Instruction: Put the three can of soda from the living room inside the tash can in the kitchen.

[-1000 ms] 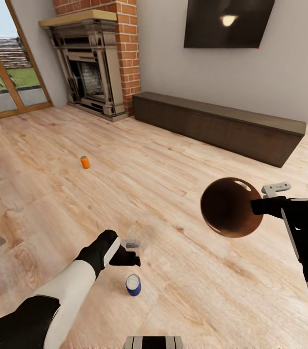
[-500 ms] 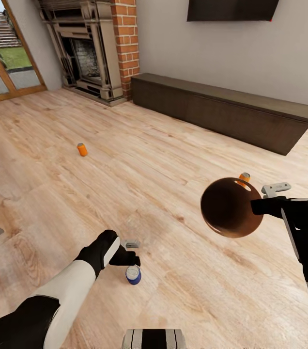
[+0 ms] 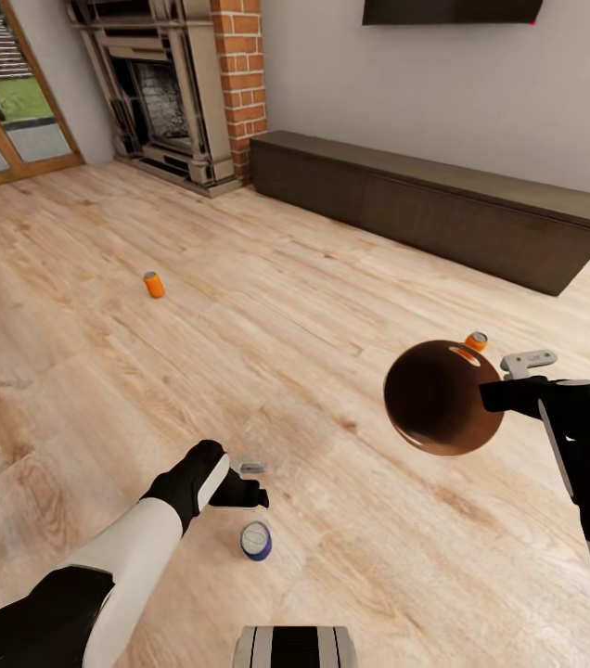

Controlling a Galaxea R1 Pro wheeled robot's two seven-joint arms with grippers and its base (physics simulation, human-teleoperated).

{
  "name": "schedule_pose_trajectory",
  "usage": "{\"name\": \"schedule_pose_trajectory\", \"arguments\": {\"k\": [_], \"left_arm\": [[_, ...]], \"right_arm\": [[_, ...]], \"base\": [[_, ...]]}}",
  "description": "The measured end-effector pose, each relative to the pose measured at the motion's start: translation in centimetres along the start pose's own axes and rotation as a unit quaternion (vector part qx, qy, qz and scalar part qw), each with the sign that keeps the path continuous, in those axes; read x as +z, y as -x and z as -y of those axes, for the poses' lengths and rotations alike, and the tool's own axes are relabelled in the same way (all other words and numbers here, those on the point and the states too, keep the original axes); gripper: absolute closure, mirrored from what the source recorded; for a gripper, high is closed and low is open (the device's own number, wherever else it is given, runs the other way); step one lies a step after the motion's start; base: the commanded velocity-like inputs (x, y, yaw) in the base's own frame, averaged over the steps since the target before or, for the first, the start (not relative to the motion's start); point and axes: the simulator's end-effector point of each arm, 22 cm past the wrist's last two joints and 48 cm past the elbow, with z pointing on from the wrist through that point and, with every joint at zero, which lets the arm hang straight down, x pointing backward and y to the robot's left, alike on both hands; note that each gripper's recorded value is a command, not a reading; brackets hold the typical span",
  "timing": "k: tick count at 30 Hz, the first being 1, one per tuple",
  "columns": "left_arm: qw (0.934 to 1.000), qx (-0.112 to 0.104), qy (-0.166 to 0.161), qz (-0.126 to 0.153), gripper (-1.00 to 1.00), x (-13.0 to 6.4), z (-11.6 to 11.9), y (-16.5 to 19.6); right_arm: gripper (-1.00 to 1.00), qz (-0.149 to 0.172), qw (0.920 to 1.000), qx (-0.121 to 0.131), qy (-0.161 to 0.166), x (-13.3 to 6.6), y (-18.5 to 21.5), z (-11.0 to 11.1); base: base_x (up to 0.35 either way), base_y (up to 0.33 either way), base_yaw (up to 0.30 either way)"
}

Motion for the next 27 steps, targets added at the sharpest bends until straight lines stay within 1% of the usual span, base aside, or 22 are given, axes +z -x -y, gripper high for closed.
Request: {"name": "schedule_pose_trajectory", "arguments": {"k": [6, 15, 21, 27], "left_arm": [[1.0, -0.001, 0.0, -0.001, -1.0, 0.5, -0.1, -0.1], [1.0, -0.003, 0.0, -0.006, -1.0, 1.2, -0.3, -0.4], [0.9999, -0.004, 0.0, -0.01, -1.0, 1.6, -0.4, -0.6], [0.9999, -0.005, 0.0, -0.014, -1.0, 2.1, -0.5, -0.9]], "right_arm": [[1.0, -0.005, 1.0, -0.003, -0.002, 0.4, -0.4, 0.0], [1.0, -0.012, 0.9999, -0.004, 0.0, 1.1, -1.1, -0.4], [1.0, -0.008, 0.9999, -0.011, 0.006, 1.2, -0.8, -1.1], [1.0, -0.008, 0.9998, -0.016, 0.004, 1.4, -0.9, -1.3]], "base": [[0.113, 0.008, 0.0], [0.01, 0.001, 0.0], [0.0, 0.0, 0.0], [0.0, 0.0, 0.0]]}}
